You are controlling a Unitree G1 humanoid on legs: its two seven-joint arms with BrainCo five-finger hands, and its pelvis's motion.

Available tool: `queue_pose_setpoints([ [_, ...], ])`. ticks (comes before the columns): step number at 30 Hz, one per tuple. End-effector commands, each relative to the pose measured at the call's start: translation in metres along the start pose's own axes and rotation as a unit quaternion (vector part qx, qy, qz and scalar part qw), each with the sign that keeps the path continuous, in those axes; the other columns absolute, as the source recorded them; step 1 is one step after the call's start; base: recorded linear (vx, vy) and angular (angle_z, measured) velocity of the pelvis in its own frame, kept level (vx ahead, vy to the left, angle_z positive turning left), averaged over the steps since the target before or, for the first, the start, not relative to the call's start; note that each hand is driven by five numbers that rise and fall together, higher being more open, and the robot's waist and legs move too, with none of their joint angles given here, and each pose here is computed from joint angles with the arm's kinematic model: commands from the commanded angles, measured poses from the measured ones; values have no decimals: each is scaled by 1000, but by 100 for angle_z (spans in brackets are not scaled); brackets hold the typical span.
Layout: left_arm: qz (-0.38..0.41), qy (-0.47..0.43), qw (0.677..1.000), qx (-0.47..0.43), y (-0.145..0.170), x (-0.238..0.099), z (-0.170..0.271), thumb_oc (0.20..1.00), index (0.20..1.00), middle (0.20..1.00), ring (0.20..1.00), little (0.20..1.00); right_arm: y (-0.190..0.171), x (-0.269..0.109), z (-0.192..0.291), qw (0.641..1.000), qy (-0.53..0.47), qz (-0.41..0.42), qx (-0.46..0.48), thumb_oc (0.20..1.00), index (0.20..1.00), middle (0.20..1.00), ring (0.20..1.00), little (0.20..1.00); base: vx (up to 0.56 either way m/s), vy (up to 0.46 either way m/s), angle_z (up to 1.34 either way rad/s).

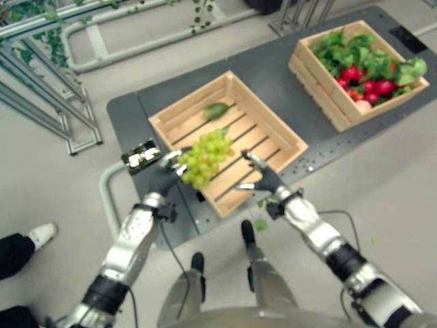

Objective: Pick up the fruits from the basket on one side to the basket on the other side

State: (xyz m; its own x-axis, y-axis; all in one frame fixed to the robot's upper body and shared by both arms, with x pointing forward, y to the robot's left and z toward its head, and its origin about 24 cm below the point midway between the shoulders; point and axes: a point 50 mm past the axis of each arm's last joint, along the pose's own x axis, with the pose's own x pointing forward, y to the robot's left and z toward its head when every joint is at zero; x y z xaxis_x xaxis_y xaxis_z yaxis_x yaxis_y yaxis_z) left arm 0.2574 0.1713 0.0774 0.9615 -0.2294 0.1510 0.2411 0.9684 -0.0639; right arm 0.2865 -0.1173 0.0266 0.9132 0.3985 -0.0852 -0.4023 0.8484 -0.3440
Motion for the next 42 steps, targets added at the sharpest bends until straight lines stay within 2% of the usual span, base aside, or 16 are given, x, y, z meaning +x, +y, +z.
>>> queue_pose_setpoints([
  [1, -53, -125, 991, 2, -12, 6, 53, 200, 200, 200, 200, 200, 9, 4, 10, 999, -32, 15, 15, 1000, 1000, 1000, 1000, 1000, 2, -21, 4],
  [11, -57, -135, 989, 0, -13, 5, 59, 200, 200, 200, 200, 200, 3, 0, 28, 996, -74, 21, 40, 1000, 1000, 1000, 1000, 1000, 4, -6, 4],
  [16, -61, -143, 988, -3, -18, 9, 61, 200, 200, 200, 200, 200, 1, 7, 46, 993, -106, 17, 45, 1000, 1000, 1000, 1000, 1000, 4, -6, 1],
  [18, -65, -144, 987, -10, -21, 11, 61, 200, 200, 200, 200, 200, 8, 14, 54, 989, -116, 32, 84, 1000, 1000, 1000, 1000, 1000, 12, -19, 1],
  [27, -88, -148, 985, -27, -34, 17, 64, 200, 200, 200, 200, 200, 9, 30, 83, 984, -157, 33, 79, 1000, 1000, 1000, 1000, 1000, 7, -11, 3],
  [32, -105, -146, 983, -41, -45, 22, 64, 200, 200, 200, 200, 200, 13, 36, 90, 980, -163, 30, 107, 1000, 1000, 1000, 1000, 1000, 7, -11, 3],
  [37, -123, -136, 981, -61, -57, 25, 61, 200, 200, 200, 200, 200, 35, 40, 85, 940, -136, 66, 306, 1000, 1000, 1000, 1000, 1000, 0, 0, 0],
  [42, -131, -131, 980, -68, -63, 27, 60, 200, 200, 200, 200, 200, 43, 39, 88, 908, -138, 86, 386, 1000, 1000, 1000, 1000, 1000, 0, 0, 0],
])
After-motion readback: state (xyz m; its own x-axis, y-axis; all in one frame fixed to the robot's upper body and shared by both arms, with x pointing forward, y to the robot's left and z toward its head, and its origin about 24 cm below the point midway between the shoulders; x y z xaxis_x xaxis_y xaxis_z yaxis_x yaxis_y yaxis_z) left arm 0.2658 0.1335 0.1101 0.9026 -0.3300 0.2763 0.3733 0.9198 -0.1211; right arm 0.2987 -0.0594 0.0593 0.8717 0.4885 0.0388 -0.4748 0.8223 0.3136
